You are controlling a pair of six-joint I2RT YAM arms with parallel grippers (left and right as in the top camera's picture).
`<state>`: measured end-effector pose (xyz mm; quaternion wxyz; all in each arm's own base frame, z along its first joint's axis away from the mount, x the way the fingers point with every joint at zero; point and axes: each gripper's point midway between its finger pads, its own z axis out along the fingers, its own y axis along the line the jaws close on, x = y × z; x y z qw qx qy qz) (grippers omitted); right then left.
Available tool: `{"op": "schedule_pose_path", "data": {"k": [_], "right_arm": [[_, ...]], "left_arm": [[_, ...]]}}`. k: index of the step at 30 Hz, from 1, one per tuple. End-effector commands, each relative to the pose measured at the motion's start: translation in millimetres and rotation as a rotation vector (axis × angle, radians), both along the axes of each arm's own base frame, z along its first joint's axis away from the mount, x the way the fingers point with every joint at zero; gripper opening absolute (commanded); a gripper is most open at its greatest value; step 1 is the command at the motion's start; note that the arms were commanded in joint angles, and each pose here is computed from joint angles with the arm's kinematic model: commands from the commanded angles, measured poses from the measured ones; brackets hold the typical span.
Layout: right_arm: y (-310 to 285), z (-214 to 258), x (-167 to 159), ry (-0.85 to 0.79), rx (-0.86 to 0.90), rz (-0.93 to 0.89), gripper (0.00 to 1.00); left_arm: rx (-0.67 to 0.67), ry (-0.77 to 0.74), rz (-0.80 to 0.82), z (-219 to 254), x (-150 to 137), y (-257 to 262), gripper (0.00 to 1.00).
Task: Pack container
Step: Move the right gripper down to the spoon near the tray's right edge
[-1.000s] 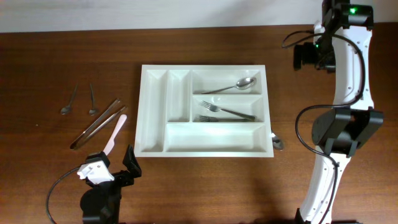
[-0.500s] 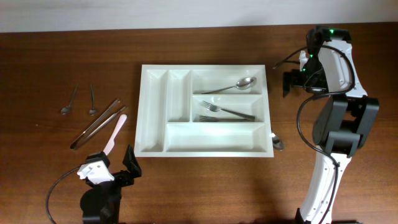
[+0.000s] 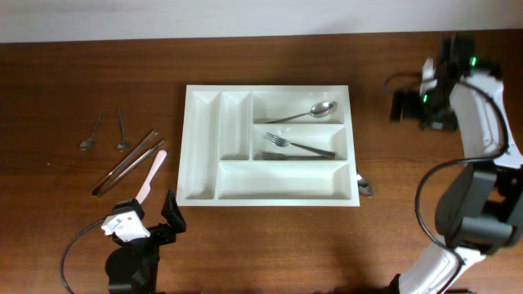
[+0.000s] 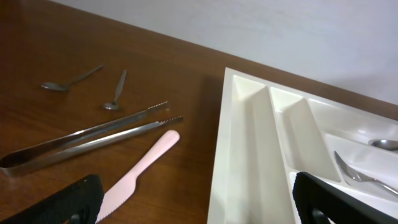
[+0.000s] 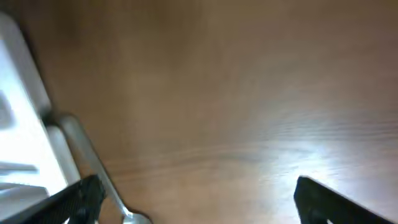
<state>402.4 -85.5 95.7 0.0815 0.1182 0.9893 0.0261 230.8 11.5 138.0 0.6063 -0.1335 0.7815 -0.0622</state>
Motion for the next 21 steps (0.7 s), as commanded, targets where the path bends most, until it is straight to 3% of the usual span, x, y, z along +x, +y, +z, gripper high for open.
{"op": "schedule_pose_path", "data": {"k": [1, 5, 10, 21], "right_arm": [[14.0, -30.7, -46.5, 0.094, 0.107, -0.030, 0.99], [36.9, -50.2, -73.8, 0.157, 0.212, -0.017, 0.99], [41.6, -35.4, -74.6, 0.118, 0.231, -0.031, 0.99], [39.8, -12.0, -72.7, 0.122, 0.284, -0.581, 0.96]], "left_arm": [[0.012, 0.000, -0.011, -0.7, -0.1, -1.0, 0.99], [0.012, 0.000, -0.011, -0.7, -0.1, -1.0, 0.99], [0.012, 0.000, -0.011, -0.7, -0.1, -1.1, 0.99], [0.012, 0.000, -0.011, -0.7, -0.1, -1.1, 0.99]]}}
